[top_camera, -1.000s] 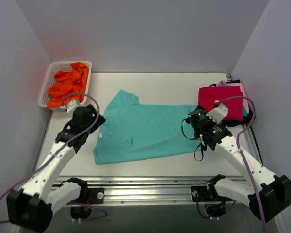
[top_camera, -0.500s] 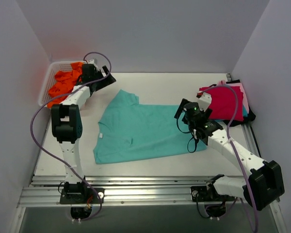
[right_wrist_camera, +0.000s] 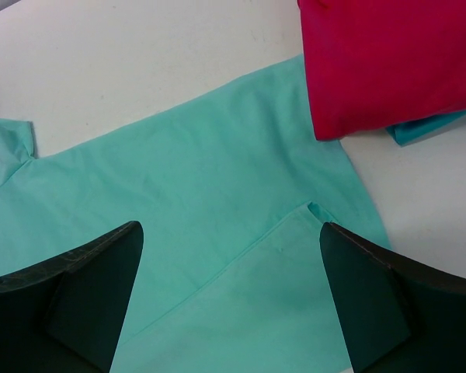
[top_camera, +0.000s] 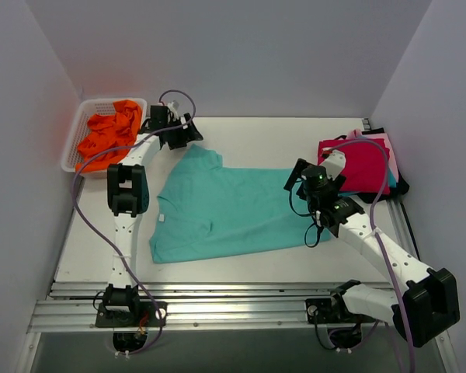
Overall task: Fold and stack the t-shirts
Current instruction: Grap the side of the flattened tshirt furthest away from the robot with both arms
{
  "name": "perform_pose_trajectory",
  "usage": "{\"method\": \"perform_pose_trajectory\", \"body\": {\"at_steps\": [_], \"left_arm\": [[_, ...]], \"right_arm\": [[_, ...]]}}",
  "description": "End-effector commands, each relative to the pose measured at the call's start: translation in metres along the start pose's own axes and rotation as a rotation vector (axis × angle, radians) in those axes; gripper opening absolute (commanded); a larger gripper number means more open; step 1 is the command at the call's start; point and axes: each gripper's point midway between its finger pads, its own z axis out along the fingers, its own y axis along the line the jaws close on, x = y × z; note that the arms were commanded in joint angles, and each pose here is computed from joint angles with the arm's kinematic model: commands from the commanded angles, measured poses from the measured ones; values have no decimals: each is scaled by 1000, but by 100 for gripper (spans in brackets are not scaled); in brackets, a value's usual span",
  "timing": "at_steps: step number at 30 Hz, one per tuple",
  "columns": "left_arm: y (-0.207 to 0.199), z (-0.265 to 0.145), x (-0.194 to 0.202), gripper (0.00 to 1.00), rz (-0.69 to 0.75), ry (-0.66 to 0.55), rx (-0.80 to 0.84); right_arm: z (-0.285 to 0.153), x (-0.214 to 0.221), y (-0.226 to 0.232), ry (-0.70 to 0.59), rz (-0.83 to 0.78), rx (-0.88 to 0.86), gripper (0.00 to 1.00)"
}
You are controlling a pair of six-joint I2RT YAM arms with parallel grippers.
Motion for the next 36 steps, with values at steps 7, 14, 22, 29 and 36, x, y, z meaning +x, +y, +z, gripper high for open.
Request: {"method": "perform_pose_trajectory", "body": {"at_steps": [7, 14, 22, 29, 36], "left_arm": [[8, 11, 65, 99, -8, 185, -90], [25, 16, 76, 73, -37, 201, -145], [34, 17, 76, 5, -53, 206, -197], [28, -1, 59, 2, -36, 172, -225], [34, -26, 43, 2, -3, 140, -269]], "right_arm": [[-2, -8, -12, -26, 7, 17, 93], [-1, -8, -16, -20, 11, 26, 93], [1, -5, -19, -12, 11, 35, 93], [14, 0, -12, 17, 1, 40, 93], [41, -1, 11, 61, 9, 35, 93]]}}
